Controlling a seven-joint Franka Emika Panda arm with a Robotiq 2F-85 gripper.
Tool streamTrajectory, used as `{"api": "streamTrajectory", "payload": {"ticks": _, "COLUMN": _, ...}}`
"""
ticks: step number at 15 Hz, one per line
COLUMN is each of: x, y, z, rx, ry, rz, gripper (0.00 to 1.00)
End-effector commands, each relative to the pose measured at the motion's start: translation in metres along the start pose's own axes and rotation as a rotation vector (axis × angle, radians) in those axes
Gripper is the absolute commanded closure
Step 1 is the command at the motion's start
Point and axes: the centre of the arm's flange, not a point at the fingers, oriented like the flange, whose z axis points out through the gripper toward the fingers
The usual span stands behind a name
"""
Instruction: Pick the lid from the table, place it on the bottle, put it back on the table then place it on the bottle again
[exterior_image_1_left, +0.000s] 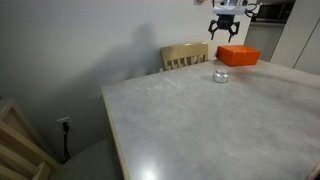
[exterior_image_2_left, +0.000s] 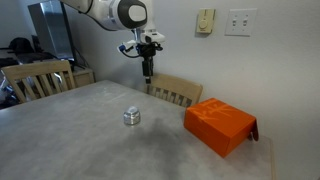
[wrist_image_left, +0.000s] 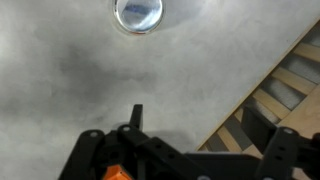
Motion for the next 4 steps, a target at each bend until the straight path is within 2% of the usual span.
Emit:
{"api": "streamTrajectory", "payload": {"ticks": 1, "x": -0.0003, "y": -0.0006, "z": -0.0003, "rx": 0.001, "ry": 0.003, "rz": 0.003, "gripper": 0.00}}
{"api": "streamTrajectory", "payload": {"ticks": 4, "x": 0.0005, "y": -0.0006, "z": -0.0008, "rx": 0.004, "ry": 0.007, "rz": 0.005, "gripper": 0.00}}
